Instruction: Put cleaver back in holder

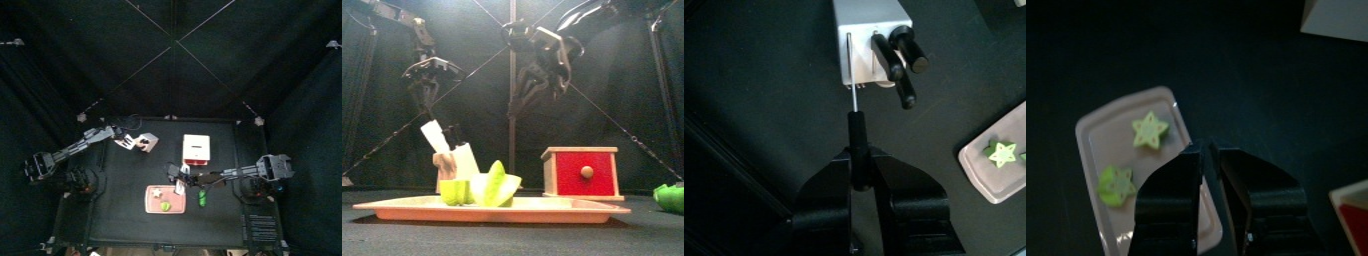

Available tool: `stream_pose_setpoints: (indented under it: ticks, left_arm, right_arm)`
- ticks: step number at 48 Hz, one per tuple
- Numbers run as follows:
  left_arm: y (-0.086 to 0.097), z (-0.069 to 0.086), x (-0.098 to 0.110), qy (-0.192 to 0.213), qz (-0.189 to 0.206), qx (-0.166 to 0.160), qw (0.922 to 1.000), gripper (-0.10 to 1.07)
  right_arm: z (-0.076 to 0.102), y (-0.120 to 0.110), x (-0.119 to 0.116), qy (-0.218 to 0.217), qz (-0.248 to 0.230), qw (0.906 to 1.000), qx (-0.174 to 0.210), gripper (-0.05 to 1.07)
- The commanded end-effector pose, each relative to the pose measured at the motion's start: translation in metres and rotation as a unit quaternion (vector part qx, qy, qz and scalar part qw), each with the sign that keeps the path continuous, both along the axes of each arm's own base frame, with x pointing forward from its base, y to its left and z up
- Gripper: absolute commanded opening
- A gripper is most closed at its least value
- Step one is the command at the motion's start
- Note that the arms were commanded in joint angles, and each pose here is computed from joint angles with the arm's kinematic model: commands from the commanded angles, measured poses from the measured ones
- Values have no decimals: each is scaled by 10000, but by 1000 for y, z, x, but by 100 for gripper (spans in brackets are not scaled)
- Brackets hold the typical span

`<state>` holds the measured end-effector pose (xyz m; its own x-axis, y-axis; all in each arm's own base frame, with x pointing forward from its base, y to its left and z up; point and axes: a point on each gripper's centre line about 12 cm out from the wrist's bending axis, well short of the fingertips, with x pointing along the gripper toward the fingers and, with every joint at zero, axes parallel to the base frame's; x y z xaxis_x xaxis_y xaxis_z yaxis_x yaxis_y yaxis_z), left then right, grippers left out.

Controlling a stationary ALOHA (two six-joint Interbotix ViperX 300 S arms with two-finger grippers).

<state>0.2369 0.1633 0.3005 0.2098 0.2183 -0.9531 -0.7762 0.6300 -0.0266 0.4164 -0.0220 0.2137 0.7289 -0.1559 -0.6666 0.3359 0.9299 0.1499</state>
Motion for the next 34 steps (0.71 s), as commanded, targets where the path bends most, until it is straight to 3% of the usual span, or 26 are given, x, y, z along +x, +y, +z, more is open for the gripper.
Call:
stream_pose_setpoints:
  ticks: [1, 8, 19, 23, 34]
  left_arm:
    - [6, 9, 5, -90, 26, 117, 9999, 38]
    - [16, 1, 13, 91, 55, 143, 9998, 39]
    - [30, -5, 29, 220, 90, 164, 9996, 42]
    - [32, -4, 32, 216, 89, 173, 9996, 47]
    - [33, -6, 36, 159, 55, 211, 9996, 77]
  right_arm:
    - [11, -29, 6, -364, -378, 9983, 253, 56]
    - [-2, -46, 3, -386, -610, 9964, 438, 56]
    - [-8, -48, -2, -393, -616, 9961, 486, 56]
    - [-10, -47, -3, -370, -622, 9962, 494, 56]
    - [-11, -47, -4, -348, -627, 9962, 503, 56]
